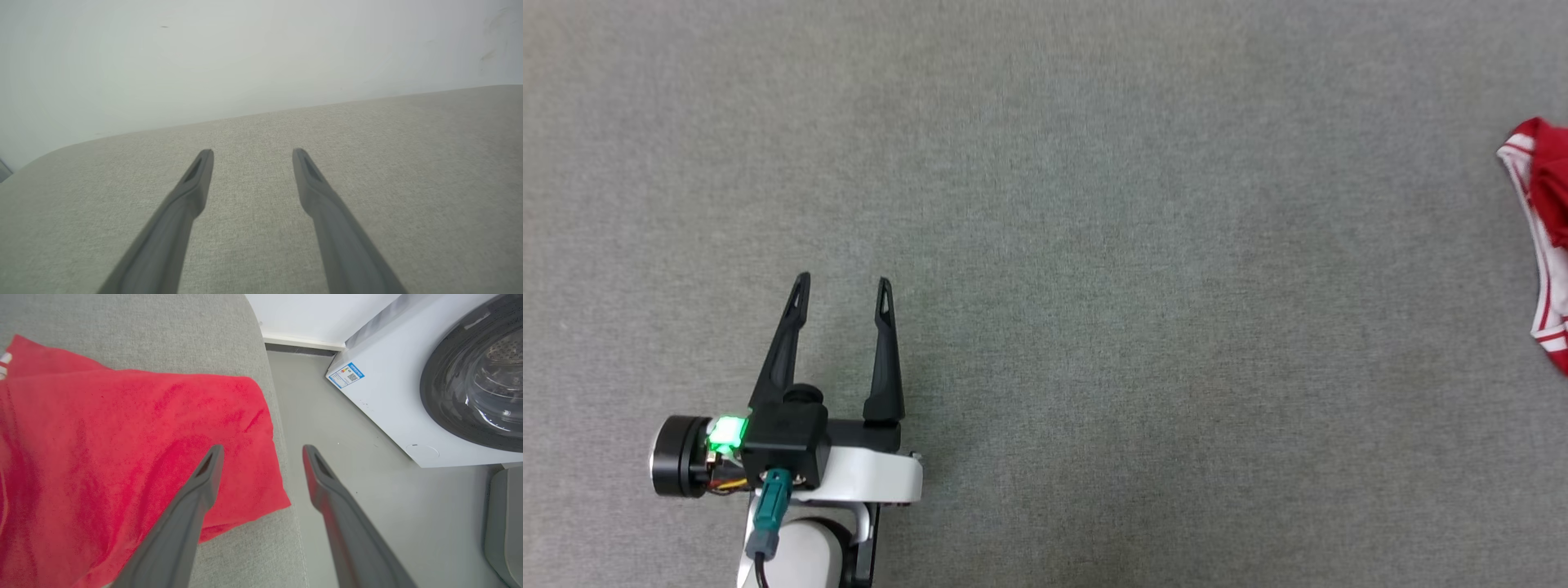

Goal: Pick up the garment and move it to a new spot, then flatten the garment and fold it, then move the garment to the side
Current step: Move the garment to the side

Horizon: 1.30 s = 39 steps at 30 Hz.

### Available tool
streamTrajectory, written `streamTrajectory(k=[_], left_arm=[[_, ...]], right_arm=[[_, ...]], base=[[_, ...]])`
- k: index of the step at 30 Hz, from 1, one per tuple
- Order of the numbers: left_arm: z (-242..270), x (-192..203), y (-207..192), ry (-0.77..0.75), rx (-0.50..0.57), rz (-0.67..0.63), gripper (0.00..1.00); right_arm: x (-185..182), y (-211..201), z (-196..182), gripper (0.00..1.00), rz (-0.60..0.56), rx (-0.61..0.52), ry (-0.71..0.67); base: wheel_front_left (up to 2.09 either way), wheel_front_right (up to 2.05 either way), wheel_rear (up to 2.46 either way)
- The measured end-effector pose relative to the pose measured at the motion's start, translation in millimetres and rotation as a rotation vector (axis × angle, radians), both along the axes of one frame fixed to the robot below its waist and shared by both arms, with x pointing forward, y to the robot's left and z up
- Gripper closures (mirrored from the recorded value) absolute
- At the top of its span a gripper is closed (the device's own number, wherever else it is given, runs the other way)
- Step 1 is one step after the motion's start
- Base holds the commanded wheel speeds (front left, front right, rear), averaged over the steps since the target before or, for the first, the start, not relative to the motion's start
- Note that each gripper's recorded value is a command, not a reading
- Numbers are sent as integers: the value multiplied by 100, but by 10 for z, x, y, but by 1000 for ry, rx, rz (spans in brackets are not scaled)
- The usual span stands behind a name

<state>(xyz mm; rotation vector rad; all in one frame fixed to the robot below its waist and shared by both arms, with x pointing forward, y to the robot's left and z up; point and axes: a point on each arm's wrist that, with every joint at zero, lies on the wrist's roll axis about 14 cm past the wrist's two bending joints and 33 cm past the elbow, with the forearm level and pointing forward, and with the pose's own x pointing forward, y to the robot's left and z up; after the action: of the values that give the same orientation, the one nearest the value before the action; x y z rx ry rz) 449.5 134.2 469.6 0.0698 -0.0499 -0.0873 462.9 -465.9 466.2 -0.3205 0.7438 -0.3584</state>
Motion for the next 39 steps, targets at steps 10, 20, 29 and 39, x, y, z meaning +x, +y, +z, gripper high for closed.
streamTrajectory(k=[10, 20, 29, 39], left_arm=[[271, -322, 112, -42, 4, 36, 0], [432, -684, 331, -68, 9, 102, 0], [512, -958, 500, -85, 15, 151, 0], [543, -1147, 595, -95, 15, 177, 0]], right_arm=[[216, 449, 1053, 0, 220, -113, -485], [44, 1396, 1791, 0, 402, -102, -1002], [-327, 2395, 1677, 0, 530, 81, -1119], [-682, 2861, 1168, 0, 517, 291, -1032]], base=[[0, 0, 0], [0, 0, 0], [0, 0, 0], [0, 0, 0]])
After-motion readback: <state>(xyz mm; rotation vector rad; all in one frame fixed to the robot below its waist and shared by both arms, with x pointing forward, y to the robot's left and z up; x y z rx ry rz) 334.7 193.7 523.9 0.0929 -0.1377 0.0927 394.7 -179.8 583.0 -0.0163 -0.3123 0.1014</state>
